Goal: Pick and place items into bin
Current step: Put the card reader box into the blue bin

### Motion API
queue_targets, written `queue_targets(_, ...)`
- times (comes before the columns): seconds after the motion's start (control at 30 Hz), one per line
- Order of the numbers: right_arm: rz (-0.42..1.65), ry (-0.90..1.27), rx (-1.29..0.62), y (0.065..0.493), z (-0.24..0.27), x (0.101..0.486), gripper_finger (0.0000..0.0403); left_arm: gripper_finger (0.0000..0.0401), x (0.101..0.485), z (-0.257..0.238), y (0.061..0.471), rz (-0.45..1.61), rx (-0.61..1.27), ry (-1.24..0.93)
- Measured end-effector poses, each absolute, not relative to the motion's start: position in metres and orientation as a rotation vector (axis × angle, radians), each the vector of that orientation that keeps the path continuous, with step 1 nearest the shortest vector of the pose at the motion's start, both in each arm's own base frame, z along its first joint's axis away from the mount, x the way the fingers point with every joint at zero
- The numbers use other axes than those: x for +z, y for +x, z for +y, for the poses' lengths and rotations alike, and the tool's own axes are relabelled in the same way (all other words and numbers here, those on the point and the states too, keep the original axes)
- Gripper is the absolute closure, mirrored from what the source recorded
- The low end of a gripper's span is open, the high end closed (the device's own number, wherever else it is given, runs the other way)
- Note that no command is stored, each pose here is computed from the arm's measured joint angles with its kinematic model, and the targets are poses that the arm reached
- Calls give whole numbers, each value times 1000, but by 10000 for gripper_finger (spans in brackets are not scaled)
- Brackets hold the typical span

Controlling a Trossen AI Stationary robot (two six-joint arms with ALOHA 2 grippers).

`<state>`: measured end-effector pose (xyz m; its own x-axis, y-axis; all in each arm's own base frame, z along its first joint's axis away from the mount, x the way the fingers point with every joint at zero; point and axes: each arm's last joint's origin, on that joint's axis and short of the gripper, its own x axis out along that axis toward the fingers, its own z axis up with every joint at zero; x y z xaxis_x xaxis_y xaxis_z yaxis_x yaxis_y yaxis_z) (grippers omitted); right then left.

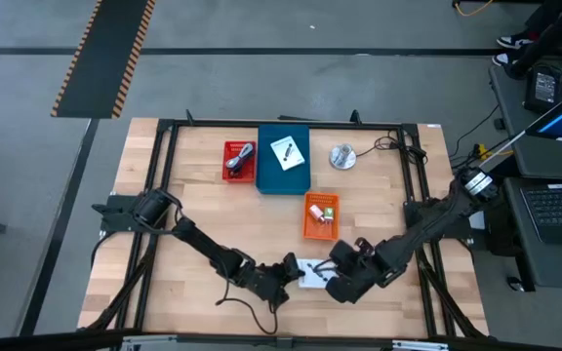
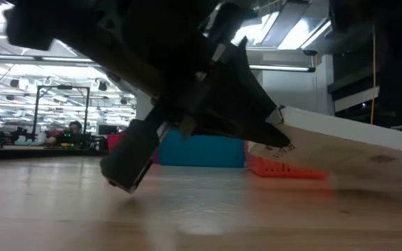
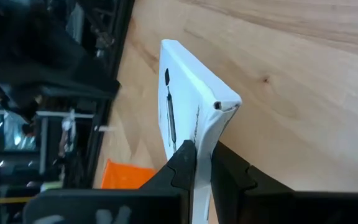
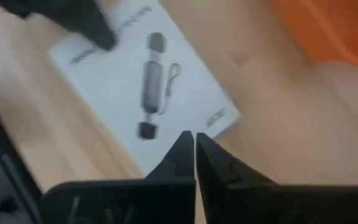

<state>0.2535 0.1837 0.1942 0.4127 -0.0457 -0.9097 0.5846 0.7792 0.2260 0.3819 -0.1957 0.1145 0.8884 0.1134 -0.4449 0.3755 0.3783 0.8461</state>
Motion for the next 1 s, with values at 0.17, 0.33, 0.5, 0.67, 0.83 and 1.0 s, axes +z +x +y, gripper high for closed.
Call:
queue_targets(0.17, 983, 471, -386, 254, 196, 212, 403, 378, 125, -201, 373, 516, -117, 1191)
queue_targets(0.33, 898, 392, -395, 250, 202, 213, 403, 378, 153, -195, 361, 582, -104, 1102)
queue_targets(0.5, 707, 251, -457, 245, 206, 214, 403, 378, 188, -183, 346, 635, -62, 1034)
queue_targets(0.67, 633, 175, -455, 245, 208, 217, 403, 378, 224, -162, 329, 685, 58, 1007)
queue_targets(0.83, 592, 118, -480, 246, 206, 218, 403, 378, 254, -131, 313, 737, 261, 970)
queue_targets(1.0, 573, 75, -505, 249, 202, 219, 403, 378, 265, -102, 309, 790, 372, 935)
